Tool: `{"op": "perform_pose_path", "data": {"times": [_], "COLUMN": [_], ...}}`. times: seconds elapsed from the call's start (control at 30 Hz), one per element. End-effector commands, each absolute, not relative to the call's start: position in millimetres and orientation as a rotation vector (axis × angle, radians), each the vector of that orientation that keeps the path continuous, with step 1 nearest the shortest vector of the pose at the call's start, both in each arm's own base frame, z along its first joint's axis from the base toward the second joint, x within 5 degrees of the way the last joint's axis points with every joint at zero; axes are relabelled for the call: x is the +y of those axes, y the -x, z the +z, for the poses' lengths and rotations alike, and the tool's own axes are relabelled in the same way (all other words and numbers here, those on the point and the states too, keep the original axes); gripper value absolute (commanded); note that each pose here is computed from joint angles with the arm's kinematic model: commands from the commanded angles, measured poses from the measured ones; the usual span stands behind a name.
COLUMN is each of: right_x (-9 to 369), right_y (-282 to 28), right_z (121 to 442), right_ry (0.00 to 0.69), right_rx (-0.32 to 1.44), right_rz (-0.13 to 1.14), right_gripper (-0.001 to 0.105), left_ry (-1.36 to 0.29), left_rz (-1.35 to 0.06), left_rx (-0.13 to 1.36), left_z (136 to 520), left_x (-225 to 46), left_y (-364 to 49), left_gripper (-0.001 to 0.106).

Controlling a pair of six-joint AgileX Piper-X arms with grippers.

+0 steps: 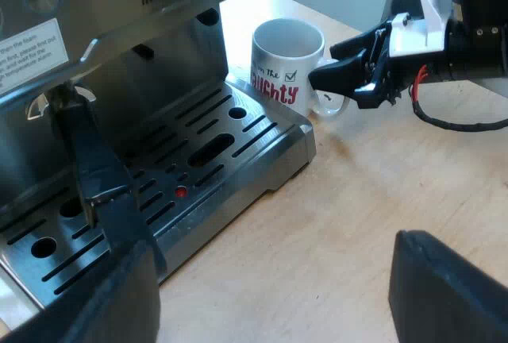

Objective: Place mug into machine

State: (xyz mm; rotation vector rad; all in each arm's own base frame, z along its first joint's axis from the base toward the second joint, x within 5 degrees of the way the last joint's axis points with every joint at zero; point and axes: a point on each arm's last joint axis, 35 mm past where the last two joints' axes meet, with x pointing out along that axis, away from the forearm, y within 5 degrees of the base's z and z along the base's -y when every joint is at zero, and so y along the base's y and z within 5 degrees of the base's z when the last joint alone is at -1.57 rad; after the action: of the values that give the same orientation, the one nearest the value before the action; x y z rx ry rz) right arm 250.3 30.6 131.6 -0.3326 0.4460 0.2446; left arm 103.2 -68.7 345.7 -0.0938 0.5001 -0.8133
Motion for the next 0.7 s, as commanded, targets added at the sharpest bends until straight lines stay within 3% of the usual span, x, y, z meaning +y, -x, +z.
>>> {"op": "perform_pose_path", "data": {"times": [0.03, 0.13, 0.6, 0.7], "right_x": [30.8, 30.8, 30.7, 30.7], "right_y": [-252.8, -252.6, -251.9, -251.5], "right_z": [134.3, 133.8, 132.4, 131.7], "right_ry": [0.344, 0.344, 0.344, 0.344], "right_rx": [0.432, 0.436, 0.451, 0.458], "right_rz": [0.251, 0.252, 0.254, 0.255], "right_gripper": [0.056, 0.053, 0.003, 0.0], "left_ry": [0.104, 0.104, 0.104, 0.104], "left_rz": [-0.825, -0.825, -0.825, -0.825], "left_rx": [0.477, 0.477, 0.477, 0.477], "left_z": [350.0, 350.0, 350.0, 350.0], "left_x": [-69.3, -69.3, -69.3, -69.3], "left_y": [-102.5, -102.5, -102.5, -102.5], "left_gripper": [0.063, 0.063, 0.063, 0.063]}}
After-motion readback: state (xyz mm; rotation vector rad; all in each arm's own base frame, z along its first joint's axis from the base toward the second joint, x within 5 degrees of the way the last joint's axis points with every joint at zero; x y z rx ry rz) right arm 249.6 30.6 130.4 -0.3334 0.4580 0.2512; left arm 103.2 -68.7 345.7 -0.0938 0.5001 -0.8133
